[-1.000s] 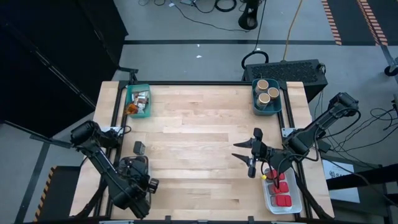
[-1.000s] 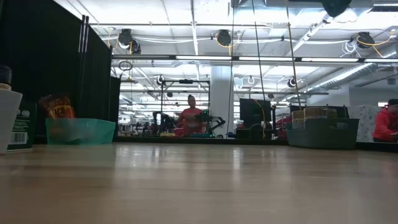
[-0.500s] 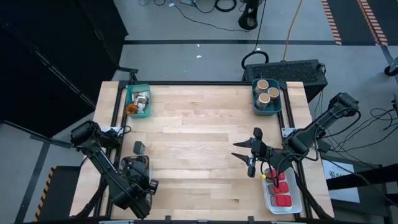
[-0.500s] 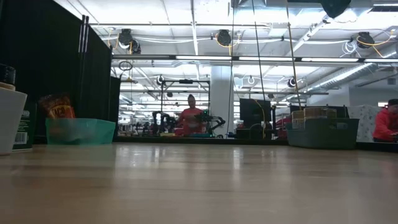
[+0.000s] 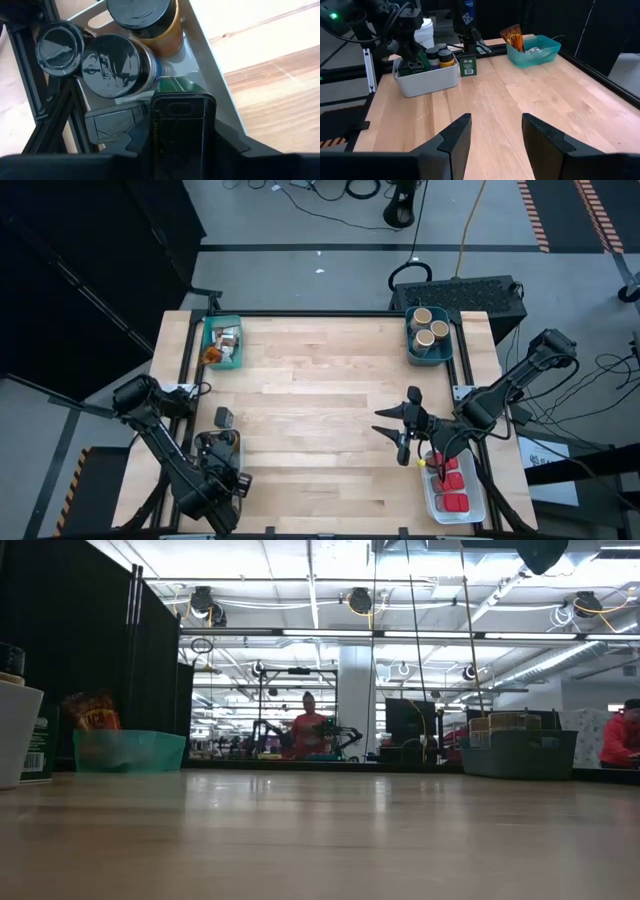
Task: Sort spices by type
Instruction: Put the bottom black seasoning can into the gray bin
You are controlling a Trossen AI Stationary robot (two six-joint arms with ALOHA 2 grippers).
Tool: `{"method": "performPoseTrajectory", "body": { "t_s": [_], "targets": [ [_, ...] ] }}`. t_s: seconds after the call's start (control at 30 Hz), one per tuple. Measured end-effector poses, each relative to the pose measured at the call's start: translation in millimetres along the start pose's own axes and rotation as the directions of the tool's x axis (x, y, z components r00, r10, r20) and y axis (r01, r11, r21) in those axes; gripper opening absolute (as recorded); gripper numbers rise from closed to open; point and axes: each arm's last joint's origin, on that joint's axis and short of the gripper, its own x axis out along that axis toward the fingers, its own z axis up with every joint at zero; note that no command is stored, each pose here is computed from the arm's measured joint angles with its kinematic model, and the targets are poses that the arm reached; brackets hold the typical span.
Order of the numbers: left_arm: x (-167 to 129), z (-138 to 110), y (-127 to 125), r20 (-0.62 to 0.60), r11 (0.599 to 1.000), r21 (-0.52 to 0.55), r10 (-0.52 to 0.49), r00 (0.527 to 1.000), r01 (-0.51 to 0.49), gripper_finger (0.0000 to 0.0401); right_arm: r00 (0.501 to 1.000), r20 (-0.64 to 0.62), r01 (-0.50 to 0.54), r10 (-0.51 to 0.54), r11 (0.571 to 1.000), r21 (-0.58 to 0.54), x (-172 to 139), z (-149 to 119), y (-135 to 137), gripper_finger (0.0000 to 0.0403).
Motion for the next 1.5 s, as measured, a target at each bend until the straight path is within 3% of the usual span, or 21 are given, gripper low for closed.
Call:
{"method": "performPoseTrajectory", "body": {
  "t_s": [0.3, 1.5],
  "targets": [
    [-0.1, 0.1, 0.2, 0.016, 1.000, 0.003, -0.009, 1.000, 0.009, 0.0160, 1.000, 0.000, 0.007, -0.007, 1.000, 0.010, 1.8, -0.3, -0.3, 0.0160],
    [-0.4, -3.9, -2.7, 0.017, 0.996, 0.062, -0.070, 0.997, 0.069, 0.0162, 1.000, -0.001, 0.007, -0.007, 1.000, -0.010, 1.7, -0.4, -0.4, 0.0160]
  ]
}}
